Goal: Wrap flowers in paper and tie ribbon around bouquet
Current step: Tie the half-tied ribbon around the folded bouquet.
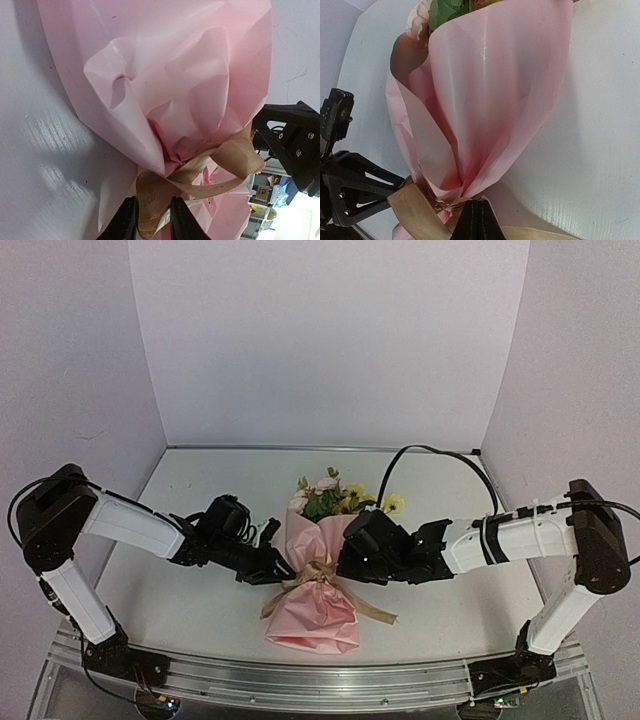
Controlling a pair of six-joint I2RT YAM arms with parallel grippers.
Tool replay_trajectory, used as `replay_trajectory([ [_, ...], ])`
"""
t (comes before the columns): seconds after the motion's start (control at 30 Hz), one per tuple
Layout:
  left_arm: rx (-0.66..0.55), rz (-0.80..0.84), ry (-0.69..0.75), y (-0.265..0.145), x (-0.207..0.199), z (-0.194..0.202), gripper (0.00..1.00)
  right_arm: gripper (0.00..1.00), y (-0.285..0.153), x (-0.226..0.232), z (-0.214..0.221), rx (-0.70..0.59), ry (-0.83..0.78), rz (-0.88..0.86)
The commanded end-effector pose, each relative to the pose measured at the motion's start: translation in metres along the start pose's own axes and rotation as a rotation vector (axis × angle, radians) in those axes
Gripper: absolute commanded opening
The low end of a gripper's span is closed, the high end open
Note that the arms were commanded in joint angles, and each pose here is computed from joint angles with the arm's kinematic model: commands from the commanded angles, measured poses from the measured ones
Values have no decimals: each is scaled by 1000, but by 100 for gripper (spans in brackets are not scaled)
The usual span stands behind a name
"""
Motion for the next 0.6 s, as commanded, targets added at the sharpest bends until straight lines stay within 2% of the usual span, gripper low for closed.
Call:
replay_trajectory([
  [0.0, -42, 25, 28, -11, -14, -11, 18, 0, -5, 2, -2, -19, 17, -21],
  [0.2, -53, -10, 45, -22, -22, -17, 2, 0, -7, -8, -1, -53, 52, 1],
  [0.57, -51, -82, 2, -28, -13, -18, 0, 0, -18, -31, 0, -138, 125, 37],
])
Point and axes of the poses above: each gripper's point midway between its finger pads, its own y axis out along the fingers, its own x axis along the line the jaws close on, z = x × y, the point moved 9 cm from there along -y, back along the fingers, and after that the axes turned 11 degrees about y, right-handed, at the moved point
